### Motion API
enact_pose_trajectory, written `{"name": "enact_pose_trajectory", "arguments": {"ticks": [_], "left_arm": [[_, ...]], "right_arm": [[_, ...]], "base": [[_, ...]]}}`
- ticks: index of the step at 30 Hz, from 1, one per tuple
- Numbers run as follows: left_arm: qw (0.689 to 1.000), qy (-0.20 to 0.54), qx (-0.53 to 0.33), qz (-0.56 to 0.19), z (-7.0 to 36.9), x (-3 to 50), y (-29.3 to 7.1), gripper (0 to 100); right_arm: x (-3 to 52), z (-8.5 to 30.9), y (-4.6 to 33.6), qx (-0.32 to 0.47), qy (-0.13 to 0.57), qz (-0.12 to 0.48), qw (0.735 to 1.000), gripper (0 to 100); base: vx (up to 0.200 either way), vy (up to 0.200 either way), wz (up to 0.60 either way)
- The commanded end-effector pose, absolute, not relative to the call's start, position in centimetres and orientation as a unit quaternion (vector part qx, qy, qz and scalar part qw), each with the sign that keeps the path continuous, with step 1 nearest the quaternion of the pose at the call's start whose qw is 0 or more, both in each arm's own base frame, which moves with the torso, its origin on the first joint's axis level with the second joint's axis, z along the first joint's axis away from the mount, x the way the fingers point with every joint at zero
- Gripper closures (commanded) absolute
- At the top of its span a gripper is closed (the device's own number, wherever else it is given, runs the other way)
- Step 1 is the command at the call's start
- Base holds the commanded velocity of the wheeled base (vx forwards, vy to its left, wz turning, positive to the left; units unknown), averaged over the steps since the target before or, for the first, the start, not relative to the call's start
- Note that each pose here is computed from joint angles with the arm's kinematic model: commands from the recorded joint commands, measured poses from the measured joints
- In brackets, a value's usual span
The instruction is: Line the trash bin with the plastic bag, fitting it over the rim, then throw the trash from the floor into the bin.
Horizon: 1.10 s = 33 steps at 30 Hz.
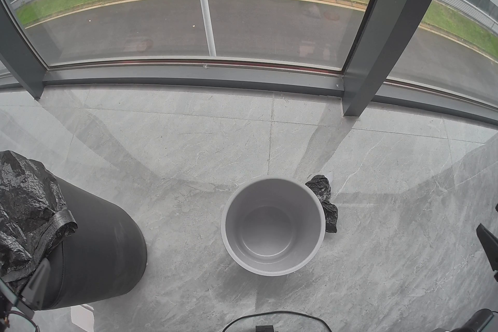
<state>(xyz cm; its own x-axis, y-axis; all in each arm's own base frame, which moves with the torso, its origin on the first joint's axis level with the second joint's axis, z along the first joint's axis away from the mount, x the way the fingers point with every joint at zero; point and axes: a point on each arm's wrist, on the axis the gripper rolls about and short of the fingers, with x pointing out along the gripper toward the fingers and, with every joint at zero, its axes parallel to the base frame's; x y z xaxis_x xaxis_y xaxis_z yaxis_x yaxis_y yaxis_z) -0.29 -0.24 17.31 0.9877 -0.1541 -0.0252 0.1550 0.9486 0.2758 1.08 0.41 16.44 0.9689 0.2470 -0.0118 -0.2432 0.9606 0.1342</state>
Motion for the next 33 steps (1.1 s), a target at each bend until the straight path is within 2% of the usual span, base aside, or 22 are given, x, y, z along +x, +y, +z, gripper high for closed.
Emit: {"name": "enact_pose_trajectory", "arguments": {"ticks": [1, 6, 10, 14, 26, 33], "left_arm": [[0.96, 0.111, 0.225, -0.126, 15.2, 2.9, -0.5, 0], [0.935, 0.141, 0.3, -0.124, 14.7, 3.9, -0.4, 0], [0.921, 0.174, 0.333, -0.103, 14.6, 5.0, -0.4, 0], [0.919, 0.18, 0.338, -0.092, 14.8, 5.2, -0.3, 0], [0.914, 0.205, 0.341, -0.079, 14.5, 5.8, -0.2, 0], [0.909, 0.224, 0.343, -0.072, 14.6, 6.6, -0.2, 0]], "right_arm": [[4.9, 15.8, 1.3, 0.049, 0.101, 0.161, 0.981, 0], [6.4, 15.5, 1.6, 0.048, 0.138, 0.158, 0.977, 0], [7.0, 15.1, 1.7, 0.051, 0.138, 0.156, 0.977, 0], [6.8, 14.8, 1.6, 0.05, 0.121, 0.157, 0.979, 0], [6.5, 13.5, 1.6, 0.051, 0.14, 0.157, 0.976, 0], [6.0, 13.6, 1.5, 0.052, 0.129, 0.157, 0.978, 0]], "base": [[0.0, 0.0, 0.0], [0.0, 0.0, 0.0], [0.0, 0.0, 0.0], [0.0, 0.0, 0.0], [0.0, 0.0, 0.0], [0.0, 0.0, 0.0]]}}
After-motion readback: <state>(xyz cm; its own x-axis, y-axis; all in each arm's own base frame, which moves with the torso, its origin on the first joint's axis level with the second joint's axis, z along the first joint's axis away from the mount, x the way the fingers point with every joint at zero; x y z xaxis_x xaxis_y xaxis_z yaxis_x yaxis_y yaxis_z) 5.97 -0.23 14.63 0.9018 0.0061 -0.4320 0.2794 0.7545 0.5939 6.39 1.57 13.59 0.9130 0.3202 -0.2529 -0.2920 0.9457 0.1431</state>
